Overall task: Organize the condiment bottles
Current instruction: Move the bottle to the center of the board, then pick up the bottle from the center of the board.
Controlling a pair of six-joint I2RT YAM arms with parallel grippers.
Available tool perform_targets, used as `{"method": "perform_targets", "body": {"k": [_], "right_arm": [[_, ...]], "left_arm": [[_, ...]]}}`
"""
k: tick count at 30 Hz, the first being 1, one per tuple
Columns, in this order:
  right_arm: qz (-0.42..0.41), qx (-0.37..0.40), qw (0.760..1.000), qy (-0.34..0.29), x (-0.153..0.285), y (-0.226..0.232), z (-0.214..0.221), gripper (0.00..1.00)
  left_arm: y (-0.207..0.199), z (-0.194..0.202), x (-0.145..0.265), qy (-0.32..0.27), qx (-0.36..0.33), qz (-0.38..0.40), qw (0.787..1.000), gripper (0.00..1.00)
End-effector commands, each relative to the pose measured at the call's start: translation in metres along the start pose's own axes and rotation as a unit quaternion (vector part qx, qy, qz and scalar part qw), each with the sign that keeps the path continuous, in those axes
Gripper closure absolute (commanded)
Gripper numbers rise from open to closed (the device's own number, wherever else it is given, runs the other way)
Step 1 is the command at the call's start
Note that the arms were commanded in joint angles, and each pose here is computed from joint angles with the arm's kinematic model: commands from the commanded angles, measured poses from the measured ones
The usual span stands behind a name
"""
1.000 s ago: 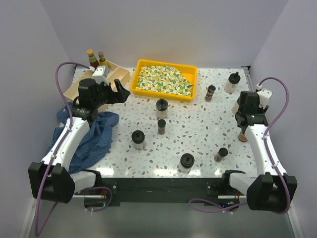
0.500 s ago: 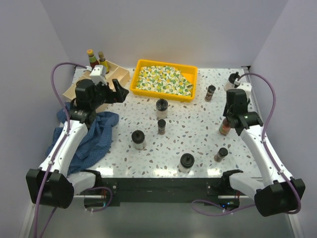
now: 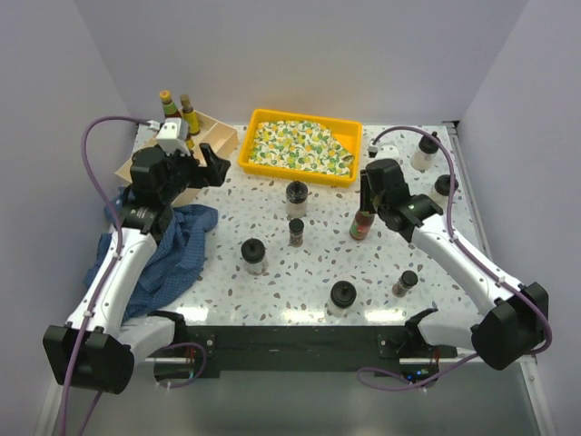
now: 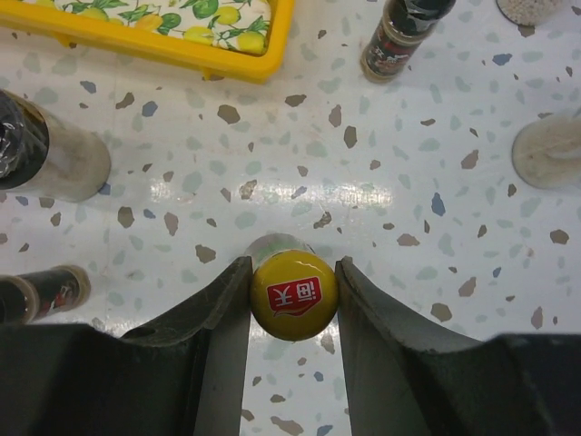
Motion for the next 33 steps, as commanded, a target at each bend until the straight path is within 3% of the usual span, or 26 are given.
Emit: {"method": "perform_targets", "body": {"k": [1,3,5,6,10,11,14,18,22,25,33], "right_arm": [[-0.038,-0.020,0.996,-0.075,-0.002,0.019,-0.040,1.00],[-0.051,-0.014,0.996,-0.070,-0.004,0.026,-0.037,0.98],[-0.047,-0.013,0.996,-0.069,-0.003,0.025,-0.036,0.88],[-0.048,-0.011,0.996,-0.070,-0.003,0.024,-0.036,0.73],[-0.055,-0.005,0.996,-0.064,0.001,0.026,-0.037,0.48],[-0.057,-0.005,0.996,-0.063,0.003,0.027,-0.039,0.36],[-0.072,-0.015,0.995,-0.064,0.018,0.028,-0.050,0.24],[-0.082,-0.037,0.993,-0.079,0.055,0.019,-0.070,0.18],[-0.052,-0.099,0.982,-0.152,0.110,-0.013,-0.104,0.17],[-0.018,-0.154,0.964,-0.216,0.148,-0.046,-0.117,0.01],[-0.071,-0.235,0.905,-0.346,0.248,-0.086,-0.148,0.01]], "left_arm": [[-0.008,-0.013,0.001,-0.020,-0.025,0.028,0.999,0.06],[-0.011,-0.018,0.000,-0.018,-0.027,0.033,0.999,0.07],[-0.016,-0.028,0.000,-0.025,-0.031,0.042,0.998,0.09],[-0.021,-0.028,-0.002,-0.022,-0.034,0.048,0.998,0.10],[-0.034,-0.034,-0.008,-0.015,-0.041,0.051,0.998,0.11],[-0.045,-0.038,-0.009,-0.017,-0.046,0.061,0.997,0.11],[-0.069,-0.043,-0.015,-0.019,-0.051,0.067,0.996,0.11],[-0.104,-0.049,-0.031,-0.019,-0.074,0.080,0.994,0.13],[-0.149,-0.043,-0.047,-0.011,-0.093,0.120,0.988,0.19],[-0.186,-0.025,-0.061,0.000,-0.114,0.137,0.984,0.23],[-0.262,0.029,-0.094,0.012,-0.123,0.174,0.977,0.31]]}}
Point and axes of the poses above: each gripper's point midway between its finger pads, its own x axis back along the fingers, its own y axis along the line the jaws close on, z = x × y, the point moved 2 cm from there along x, back along the fingers, and after that the axes turned 4 degrees about -x, right-handed, at the moved point
